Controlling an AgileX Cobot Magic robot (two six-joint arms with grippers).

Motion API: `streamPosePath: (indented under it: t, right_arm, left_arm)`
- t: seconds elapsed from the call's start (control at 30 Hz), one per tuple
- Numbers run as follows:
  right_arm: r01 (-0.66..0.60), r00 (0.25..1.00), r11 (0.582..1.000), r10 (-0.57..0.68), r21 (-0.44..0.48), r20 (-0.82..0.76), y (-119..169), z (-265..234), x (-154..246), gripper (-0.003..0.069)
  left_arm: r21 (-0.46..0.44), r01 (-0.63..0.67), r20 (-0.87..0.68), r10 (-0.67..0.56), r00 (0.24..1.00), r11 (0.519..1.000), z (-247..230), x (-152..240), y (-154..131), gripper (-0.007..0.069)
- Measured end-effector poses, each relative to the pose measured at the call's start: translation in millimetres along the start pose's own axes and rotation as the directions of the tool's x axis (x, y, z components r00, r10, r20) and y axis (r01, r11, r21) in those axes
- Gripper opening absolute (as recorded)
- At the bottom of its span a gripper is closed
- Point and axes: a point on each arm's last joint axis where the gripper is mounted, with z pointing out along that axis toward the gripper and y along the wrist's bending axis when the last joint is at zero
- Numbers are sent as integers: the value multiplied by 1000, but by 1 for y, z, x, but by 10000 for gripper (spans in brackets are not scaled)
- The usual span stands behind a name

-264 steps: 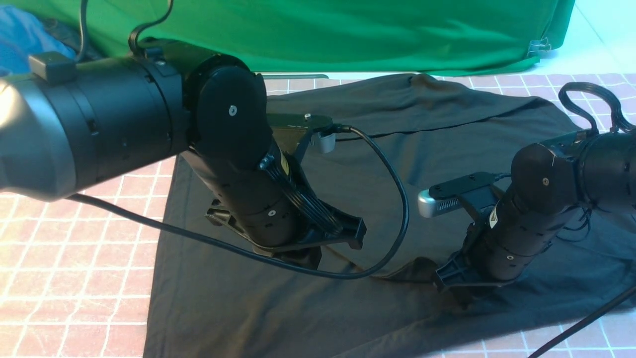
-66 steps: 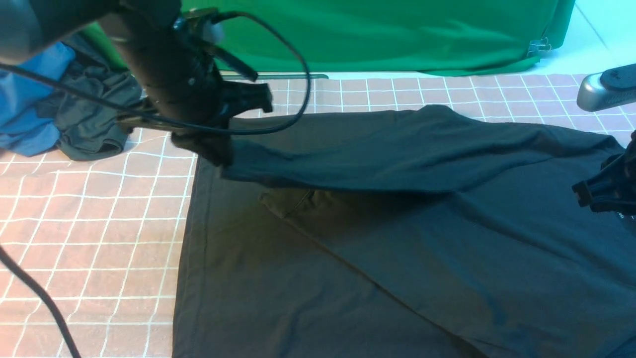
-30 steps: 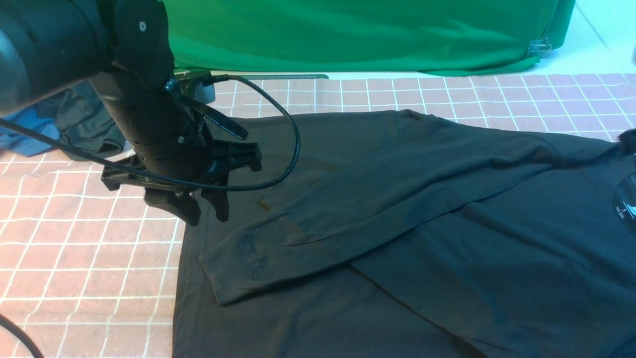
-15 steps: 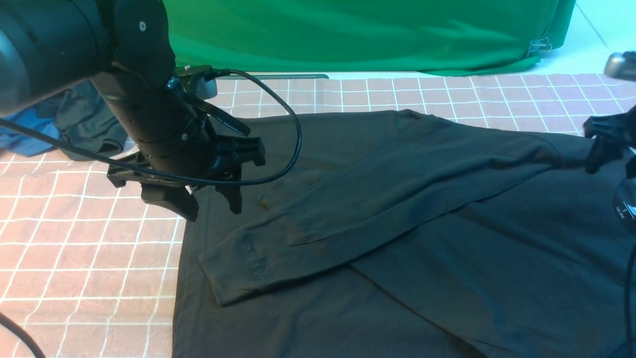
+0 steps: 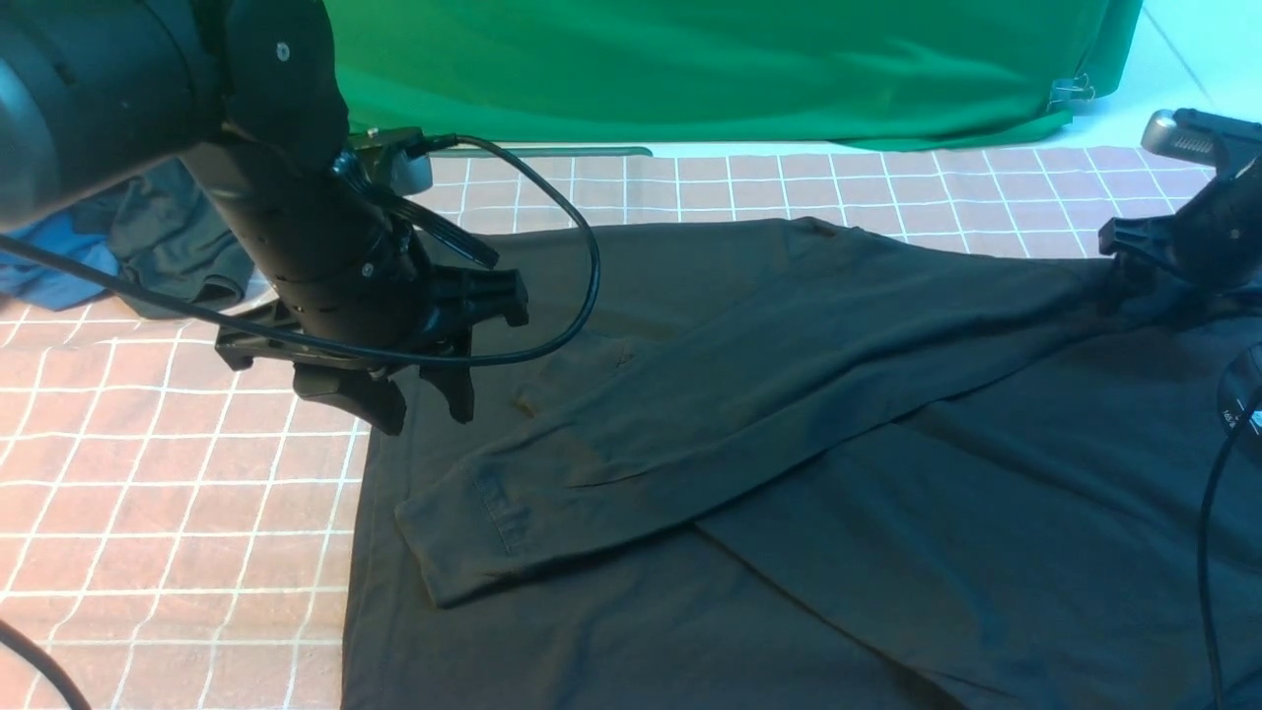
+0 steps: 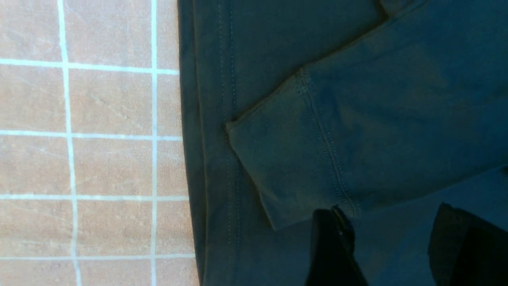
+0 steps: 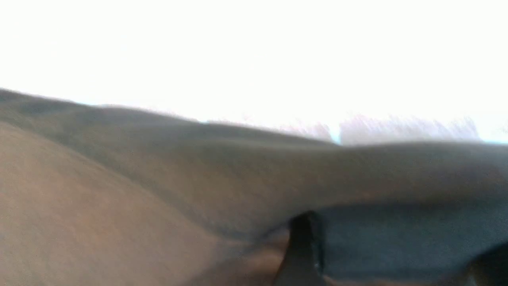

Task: Fold a long-sleeved shirt over a pink coffee tablecloth.
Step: 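Grasp the near edge of the shirt at its hem and shoulder corners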

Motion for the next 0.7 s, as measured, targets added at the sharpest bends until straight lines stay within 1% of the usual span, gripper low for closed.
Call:
streamPosePath:
  t: [0.03, 0.1, 0.13, 0.17, 0.2, 0.23, 0.3, 0.4, 0.7]
  right_arm:
    - [2, 1000, 1000, -2, -6, 10, 1, 0, -1, 542]
    - [13, 999, 1000, -12, -13, 39, 1, 0, -5, 463]
    - [21, 998, 1000, -20, -12, 55, 1, 0, -6, 397]
    - [24, 998, 1000, -23, -12, 55, 1, 0, -6, 382]
    - [38, 997, 999, -37, -10, 71, 1, 0, -7, 256]
    - [49, 995, 999, -48, -9, 82, 1, 0, -9, 152]
    - [55, 994, 998, -54, -8, 97, 1, 0, -10, 71]
    - [58, 991, 998, -57, -8, 119, 2, -5, -16, 57]
    - [43, 981, 999, -41, -7, 189, -6, -26, -37, 57]
  left_arm:
    - [1, 0, 3, 0, 1000, 1000, 0, 0, 0, 352]
    - [6, 0, 15, 0, 1000, 1000, 0, -1, -1, 352]
    - [8, 0, 19, 0, 1000, 1000, 0, -2, -1, 352]
    - [9, 0, 20, 0, 1000, 1000, 0, -2, -1, 352]
    - [13, 1, 24, -1, 1000, 1000, 0, -2, -1, 352]
    - [15, 2, 25, -2, 1000, 1000, 0, -2, -1, 352]
    - [17, 3, 25, -3, 1000, 1000, 0, -2, -2, 352]
    - [18, 3, 24, -4, 1000, 1000, 0, -2, -2, 352]
    - [18, 3, 24, -4, 1000, 1000, 0, -2, -2, 352]
